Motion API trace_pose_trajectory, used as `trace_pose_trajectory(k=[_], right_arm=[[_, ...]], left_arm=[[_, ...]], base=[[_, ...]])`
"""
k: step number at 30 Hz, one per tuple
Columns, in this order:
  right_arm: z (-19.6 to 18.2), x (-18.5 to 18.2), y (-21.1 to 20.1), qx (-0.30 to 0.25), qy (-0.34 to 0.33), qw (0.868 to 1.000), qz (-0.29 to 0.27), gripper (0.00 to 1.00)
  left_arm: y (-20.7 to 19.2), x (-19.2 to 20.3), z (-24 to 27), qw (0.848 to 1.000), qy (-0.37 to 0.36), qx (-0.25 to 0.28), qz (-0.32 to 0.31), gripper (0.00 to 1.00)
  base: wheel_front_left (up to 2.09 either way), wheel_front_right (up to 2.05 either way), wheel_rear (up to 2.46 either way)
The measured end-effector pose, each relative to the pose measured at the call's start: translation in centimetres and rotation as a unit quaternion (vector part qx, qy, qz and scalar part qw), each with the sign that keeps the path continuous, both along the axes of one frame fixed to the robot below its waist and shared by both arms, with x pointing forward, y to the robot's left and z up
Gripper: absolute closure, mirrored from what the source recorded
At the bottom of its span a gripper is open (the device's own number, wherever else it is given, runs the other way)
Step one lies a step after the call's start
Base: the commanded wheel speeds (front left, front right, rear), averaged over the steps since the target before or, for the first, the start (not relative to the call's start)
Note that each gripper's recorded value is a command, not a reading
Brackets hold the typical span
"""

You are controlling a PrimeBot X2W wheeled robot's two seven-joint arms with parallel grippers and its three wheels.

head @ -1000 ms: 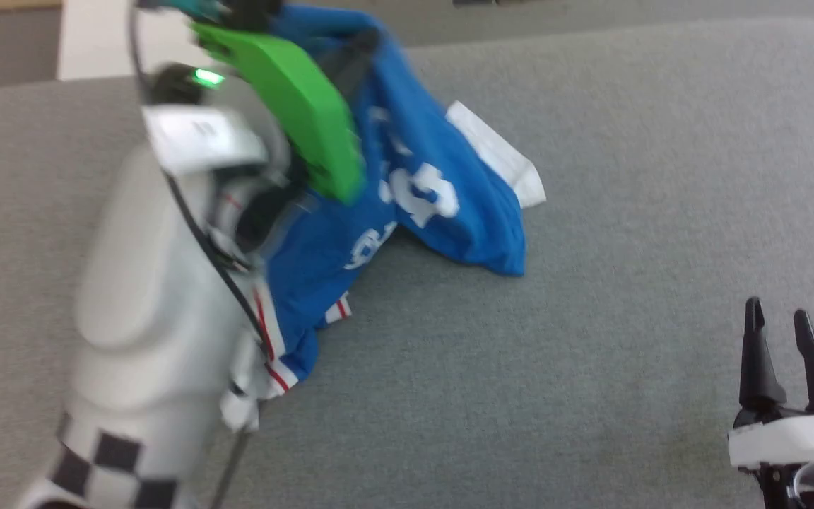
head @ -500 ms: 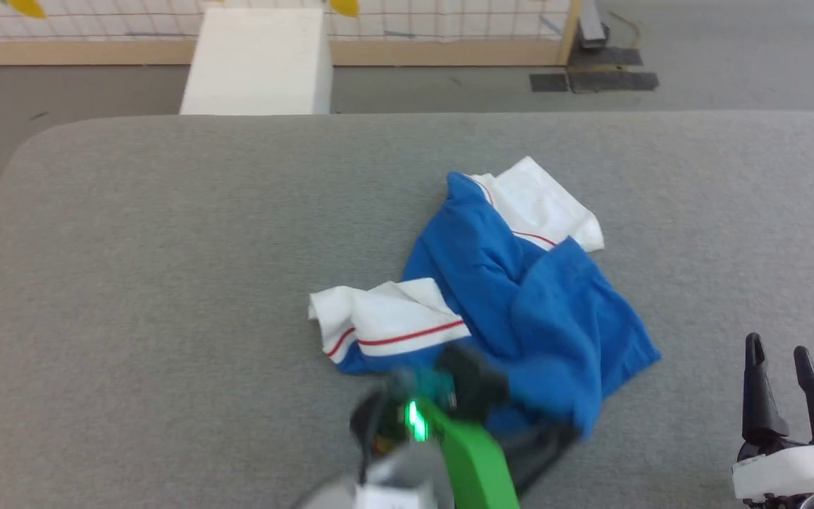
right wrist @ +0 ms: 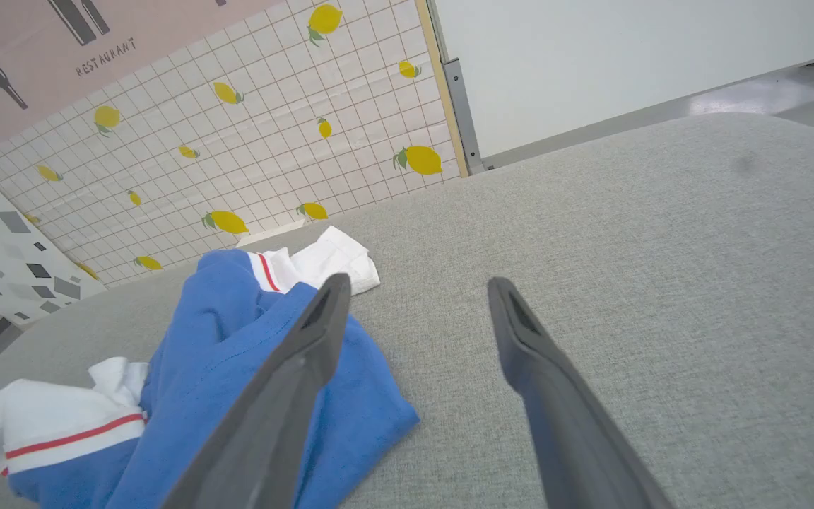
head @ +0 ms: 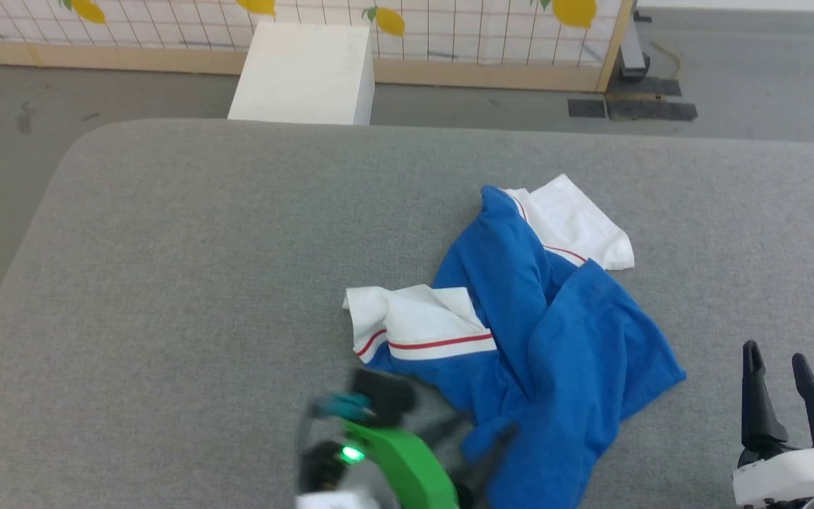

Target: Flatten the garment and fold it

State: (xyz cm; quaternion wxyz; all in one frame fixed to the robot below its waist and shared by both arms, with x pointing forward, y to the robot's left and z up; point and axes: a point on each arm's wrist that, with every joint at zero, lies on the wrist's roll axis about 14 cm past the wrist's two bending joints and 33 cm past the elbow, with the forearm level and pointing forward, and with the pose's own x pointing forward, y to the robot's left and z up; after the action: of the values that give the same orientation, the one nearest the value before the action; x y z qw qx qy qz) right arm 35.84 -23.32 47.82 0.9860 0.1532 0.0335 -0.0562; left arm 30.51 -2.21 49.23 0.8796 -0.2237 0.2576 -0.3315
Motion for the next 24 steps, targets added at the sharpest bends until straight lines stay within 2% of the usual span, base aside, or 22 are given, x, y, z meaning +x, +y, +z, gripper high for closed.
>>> trace_pose_trajectory(k=[3,7,12,15,16,22,23,24], right_arm=[[0.2,-0.3,0.1,0.0,-0.003,1.0,0.002,0.0],[0.1,-0.6,0.3,0.001,-0.002,1.0,0.004,0.0],[-0.5,-0.4,0.3,0.002,0.008,1.0,0.004,0.0],[-1.1,-0.1,0.3,0.002,0.018,1.0,0.003,0.0],[-1.4,0.4,0.1,0.002,0.022,1.0,0.001,0.0],[-2.3,0.8,-0.8,0.0,0.035,0.999,-0.014,0.0],[-2.5,0.7,-1.0,-0.001,0.038,0.999,-0.017,0.0],[-2.6,0.7,-1.2,-0.001,0.039,0.999,-0.019,0.0]], left_arm=[[3.3,2.4,1.7,0.997,-0.035,-0.006,0.075,0.0],[7.8,4.7,2.0,0.986,-0.07,0.047,0.144,0.0],[9.7,7.4,1.0,0.975,-0.096,0.143,0.138,0.0],[10.1,9.1,-0.8,0.972,-0.074,0.183,0.125,0.0],[10.3,10.4,-3.1,0.971,-0.037,0.208,0.114,0.0],[10.2,11.9,-7.1,0.967,0.035,0.228,0.104,0.0],[10.2,12.1,-7.7,0.967,0.041,0.232,0.101,0.11],[10.0,12.3,-7.9,0.967,0.043,0.23,0.1,0.7]], base=[[0.0,0.0,0.0],[0.0,0.0,0.0],[0.0,0.0,0.0],[0.0,0.0,0.0],[0.0,0.0,0.0],[0.0,0.0,0.0],[0.0,0.0,0.0],[0.0,0.0,0.0]])
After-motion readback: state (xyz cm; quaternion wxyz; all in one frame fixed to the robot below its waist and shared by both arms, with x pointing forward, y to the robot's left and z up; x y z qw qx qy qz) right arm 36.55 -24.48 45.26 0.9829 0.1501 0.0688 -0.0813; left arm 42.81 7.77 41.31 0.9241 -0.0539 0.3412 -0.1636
